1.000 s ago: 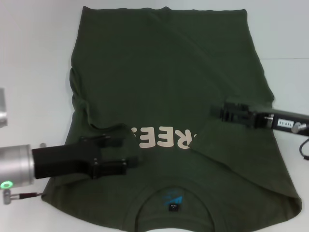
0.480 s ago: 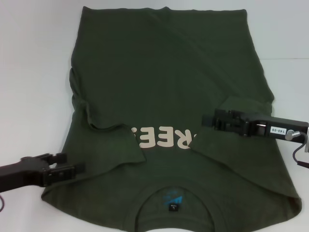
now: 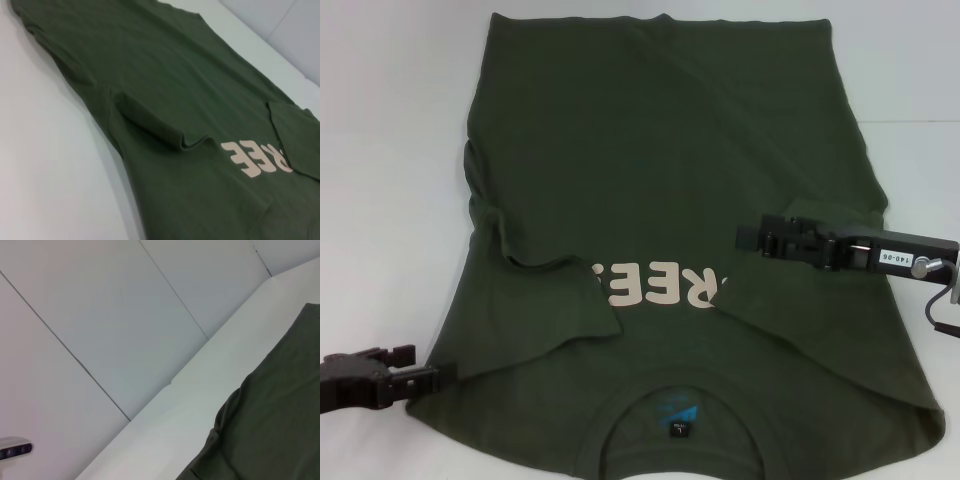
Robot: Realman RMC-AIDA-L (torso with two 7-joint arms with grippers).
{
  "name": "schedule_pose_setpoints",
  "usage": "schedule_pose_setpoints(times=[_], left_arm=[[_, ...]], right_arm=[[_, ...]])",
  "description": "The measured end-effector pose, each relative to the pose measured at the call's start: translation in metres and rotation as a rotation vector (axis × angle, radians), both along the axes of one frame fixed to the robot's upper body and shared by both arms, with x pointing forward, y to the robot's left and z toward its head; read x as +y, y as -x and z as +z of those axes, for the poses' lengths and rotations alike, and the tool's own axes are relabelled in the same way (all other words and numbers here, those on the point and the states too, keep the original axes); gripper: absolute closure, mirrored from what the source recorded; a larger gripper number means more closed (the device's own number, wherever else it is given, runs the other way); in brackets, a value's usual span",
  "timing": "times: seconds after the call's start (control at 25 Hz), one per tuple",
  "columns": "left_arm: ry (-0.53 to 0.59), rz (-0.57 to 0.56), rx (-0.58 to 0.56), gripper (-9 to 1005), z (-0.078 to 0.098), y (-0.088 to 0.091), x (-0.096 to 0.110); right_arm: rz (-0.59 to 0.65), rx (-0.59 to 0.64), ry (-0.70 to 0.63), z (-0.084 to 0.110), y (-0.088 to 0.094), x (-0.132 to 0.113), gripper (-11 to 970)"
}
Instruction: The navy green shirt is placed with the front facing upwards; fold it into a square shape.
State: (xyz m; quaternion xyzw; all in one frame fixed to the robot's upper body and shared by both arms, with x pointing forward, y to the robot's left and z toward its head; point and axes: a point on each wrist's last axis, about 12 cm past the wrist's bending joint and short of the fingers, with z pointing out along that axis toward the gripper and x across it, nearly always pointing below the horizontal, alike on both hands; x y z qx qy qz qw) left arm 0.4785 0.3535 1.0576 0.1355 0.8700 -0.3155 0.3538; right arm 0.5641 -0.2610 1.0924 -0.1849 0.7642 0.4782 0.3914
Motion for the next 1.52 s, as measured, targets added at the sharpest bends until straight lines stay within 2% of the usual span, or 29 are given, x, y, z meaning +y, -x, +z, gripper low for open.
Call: schedule_pose_setpoints(times=[1.0, 1.52], left_arm=[[-0.046, -0.024, 0.049, 205, -0.005, -0.001, -0.001], [-0.036, -0.135, 0.066, 232, -0.001, -0.011, -0.021]], right_arm=[[0.002, -0.004, -0.008, 0.005, -0.003, 0.0, 58], [0.007, -0.008, -0.01, 0.006, -0.003, -0.001, 59]])
